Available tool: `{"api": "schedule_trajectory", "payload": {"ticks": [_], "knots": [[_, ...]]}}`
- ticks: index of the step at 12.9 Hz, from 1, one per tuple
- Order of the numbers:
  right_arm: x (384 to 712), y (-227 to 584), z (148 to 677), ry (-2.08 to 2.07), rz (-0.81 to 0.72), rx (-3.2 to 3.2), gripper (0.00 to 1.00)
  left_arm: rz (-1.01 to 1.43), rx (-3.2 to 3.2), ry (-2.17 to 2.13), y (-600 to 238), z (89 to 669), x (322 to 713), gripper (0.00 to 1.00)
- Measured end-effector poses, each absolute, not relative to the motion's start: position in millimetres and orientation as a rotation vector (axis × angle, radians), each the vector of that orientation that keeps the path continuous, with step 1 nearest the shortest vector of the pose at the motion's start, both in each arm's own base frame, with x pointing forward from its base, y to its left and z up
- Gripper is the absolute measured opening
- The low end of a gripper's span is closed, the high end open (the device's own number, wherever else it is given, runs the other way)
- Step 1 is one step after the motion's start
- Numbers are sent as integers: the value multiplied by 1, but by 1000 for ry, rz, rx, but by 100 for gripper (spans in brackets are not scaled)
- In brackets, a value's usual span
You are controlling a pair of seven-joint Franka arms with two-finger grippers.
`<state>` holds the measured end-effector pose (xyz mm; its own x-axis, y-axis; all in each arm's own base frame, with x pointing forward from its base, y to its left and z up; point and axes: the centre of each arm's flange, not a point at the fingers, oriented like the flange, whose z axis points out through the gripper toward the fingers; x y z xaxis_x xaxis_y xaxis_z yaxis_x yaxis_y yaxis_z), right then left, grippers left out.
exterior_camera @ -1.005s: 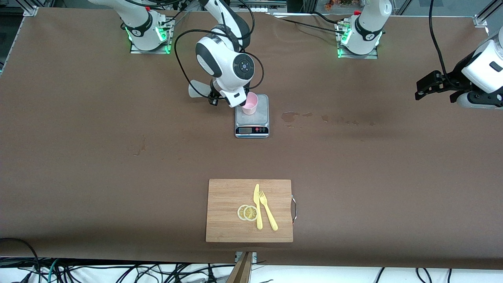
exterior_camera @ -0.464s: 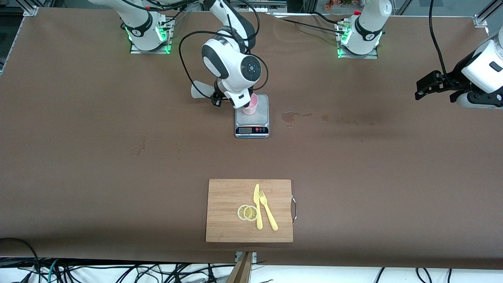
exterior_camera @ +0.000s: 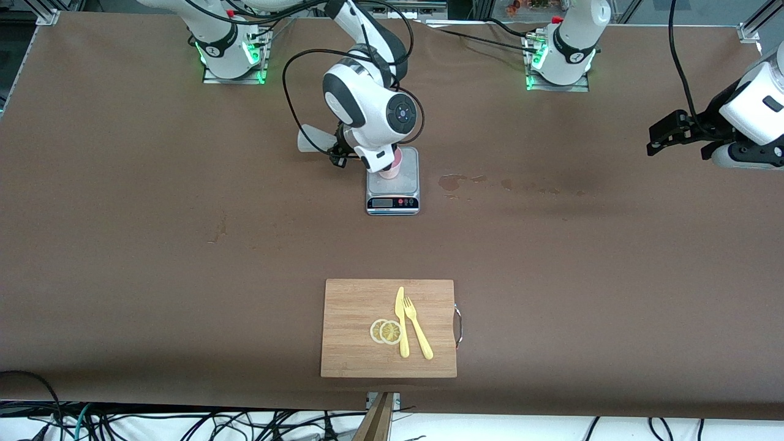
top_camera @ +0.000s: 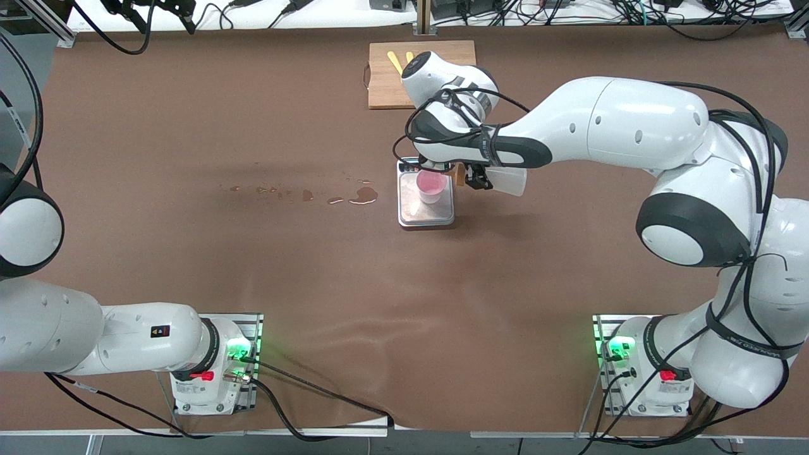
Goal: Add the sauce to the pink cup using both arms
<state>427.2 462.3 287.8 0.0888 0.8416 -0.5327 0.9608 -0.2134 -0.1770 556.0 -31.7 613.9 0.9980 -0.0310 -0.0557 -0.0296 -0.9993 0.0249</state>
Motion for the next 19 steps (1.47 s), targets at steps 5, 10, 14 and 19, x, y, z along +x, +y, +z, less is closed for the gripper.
{"api": "schedule_trajectory", "payload": {"ticks": [5,10,14,19], "knots": [[430,473,289,1796,-851,2114,33,-87,3116,-47,-32,614,556,100],[426,476,285,1796,-866,2091,33,-87,3116,-47,-32,614,556,100],[427,476,287,1793,-859,2086,33,-87,3116,-47,-32,614,556,100],[449,465,305,1794,-823,2129,33,-87,3116,-47,-32,614,556,100]]}}
